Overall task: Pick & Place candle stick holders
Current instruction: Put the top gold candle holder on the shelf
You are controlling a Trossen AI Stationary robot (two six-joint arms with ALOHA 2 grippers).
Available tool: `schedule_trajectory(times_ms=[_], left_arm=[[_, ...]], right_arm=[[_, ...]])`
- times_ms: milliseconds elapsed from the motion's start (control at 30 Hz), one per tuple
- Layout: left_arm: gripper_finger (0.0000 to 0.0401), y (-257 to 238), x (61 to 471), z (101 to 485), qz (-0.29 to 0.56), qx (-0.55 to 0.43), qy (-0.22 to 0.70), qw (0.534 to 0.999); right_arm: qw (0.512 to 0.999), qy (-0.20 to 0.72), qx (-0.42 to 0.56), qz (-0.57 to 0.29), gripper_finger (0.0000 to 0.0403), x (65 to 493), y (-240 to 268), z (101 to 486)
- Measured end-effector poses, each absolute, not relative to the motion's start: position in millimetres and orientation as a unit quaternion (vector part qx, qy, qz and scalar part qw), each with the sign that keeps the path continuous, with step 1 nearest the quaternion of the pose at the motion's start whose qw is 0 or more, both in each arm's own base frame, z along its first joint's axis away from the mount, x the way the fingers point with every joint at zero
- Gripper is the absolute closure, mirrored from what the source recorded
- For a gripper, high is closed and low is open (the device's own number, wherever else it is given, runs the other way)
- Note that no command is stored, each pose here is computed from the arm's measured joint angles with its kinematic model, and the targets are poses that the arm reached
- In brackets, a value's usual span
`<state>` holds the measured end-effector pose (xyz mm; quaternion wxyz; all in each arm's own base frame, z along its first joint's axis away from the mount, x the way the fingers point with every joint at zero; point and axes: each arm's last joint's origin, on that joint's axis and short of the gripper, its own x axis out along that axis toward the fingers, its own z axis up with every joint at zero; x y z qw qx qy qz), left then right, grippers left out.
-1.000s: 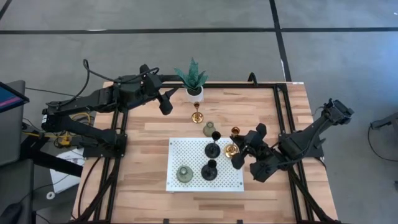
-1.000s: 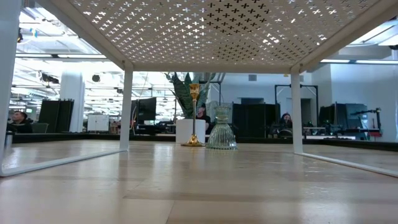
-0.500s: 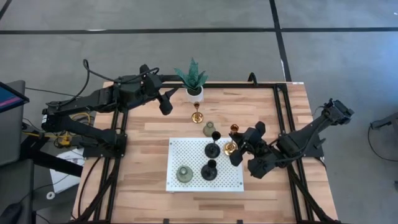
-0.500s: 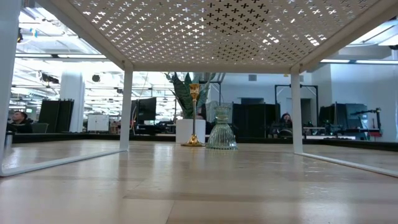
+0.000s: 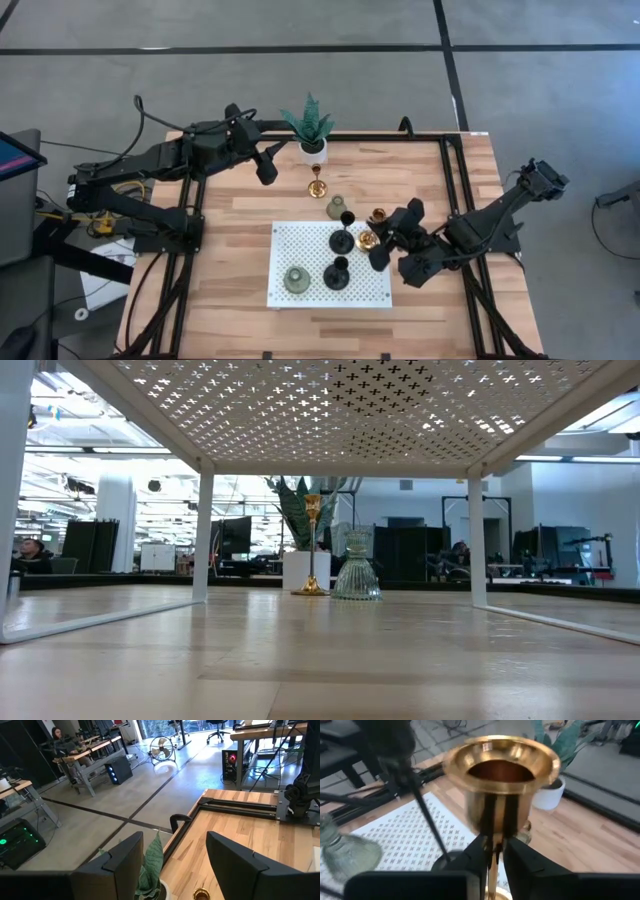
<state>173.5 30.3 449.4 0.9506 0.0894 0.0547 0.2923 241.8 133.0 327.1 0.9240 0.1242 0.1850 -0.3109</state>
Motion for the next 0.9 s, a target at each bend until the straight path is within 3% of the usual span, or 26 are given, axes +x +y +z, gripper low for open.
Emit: schedule_trajectory(times_ms=[900], left_arm=[[0.0183, 30.3, 173.6, 449.1, 0.292, 0.090, 0.056, 0.951]], right_arm=[[0.927, 0.239, 0.120, -0.262, 0.0340, 240.5, 135.7, 325.2]])
